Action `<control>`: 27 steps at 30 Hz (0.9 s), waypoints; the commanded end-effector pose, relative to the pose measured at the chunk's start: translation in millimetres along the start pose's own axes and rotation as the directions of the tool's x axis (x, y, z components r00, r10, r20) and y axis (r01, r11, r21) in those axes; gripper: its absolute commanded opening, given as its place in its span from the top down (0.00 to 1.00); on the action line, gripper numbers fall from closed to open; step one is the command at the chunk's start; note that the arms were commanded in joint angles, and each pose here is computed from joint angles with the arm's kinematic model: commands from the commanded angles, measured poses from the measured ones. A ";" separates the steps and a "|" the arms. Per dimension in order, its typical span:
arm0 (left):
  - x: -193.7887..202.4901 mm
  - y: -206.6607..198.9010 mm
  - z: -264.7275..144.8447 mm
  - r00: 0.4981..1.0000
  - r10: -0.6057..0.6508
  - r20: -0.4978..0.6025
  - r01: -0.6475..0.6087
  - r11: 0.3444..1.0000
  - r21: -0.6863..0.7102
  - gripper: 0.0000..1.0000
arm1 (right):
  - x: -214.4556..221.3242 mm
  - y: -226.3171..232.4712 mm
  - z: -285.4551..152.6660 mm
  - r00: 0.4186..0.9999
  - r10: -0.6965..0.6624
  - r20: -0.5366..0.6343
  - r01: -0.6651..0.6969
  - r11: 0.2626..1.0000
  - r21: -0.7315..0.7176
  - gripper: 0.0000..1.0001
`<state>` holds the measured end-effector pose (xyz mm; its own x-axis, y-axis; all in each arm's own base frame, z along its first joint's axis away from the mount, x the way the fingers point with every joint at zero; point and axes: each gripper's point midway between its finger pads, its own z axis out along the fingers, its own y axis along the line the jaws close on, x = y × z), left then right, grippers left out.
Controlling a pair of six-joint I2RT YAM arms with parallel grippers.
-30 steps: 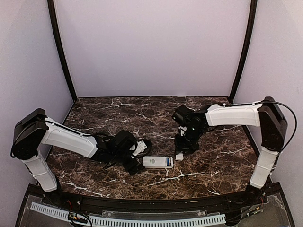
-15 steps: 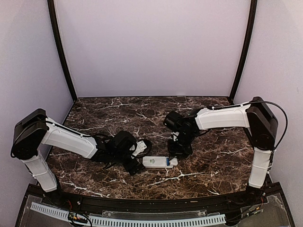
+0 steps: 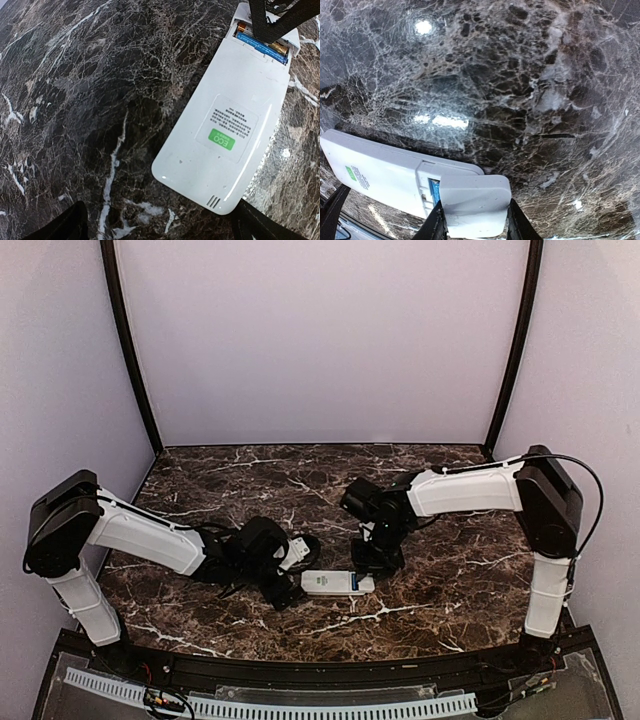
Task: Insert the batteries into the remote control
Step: Place the battery cover on the remote control without the battery cover, then press the battery cover on the remote control without the battery cover.
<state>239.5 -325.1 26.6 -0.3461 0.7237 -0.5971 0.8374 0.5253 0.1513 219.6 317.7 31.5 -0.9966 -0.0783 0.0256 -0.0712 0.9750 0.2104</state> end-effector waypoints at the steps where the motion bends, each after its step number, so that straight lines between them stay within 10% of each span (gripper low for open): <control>1: 10.1 0.7 -1.3 1.000 0.006 -0.019 -0.006 1.000 0.005 0.01 | 1.7 -1.2 0.9 1.000 0.001 -0.002 -0.001 0.999 0.037 0.77; 27: 11.3 -1.0 0.5 1.000 0.009 -0.026 -0.009 1.000 0.016 0.01 | -3.6 4.7 4.9 1.000 -0.016 0.002 0.016 0.999 0.028 0.46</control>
<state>238.8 -326.0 26.6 -0.3437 0.7231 -0.5992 0.8419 0.5199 0.1445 222.0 319.3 28.6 -0.9968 -0.0745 0.0304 -0.0676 0.9799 0.1877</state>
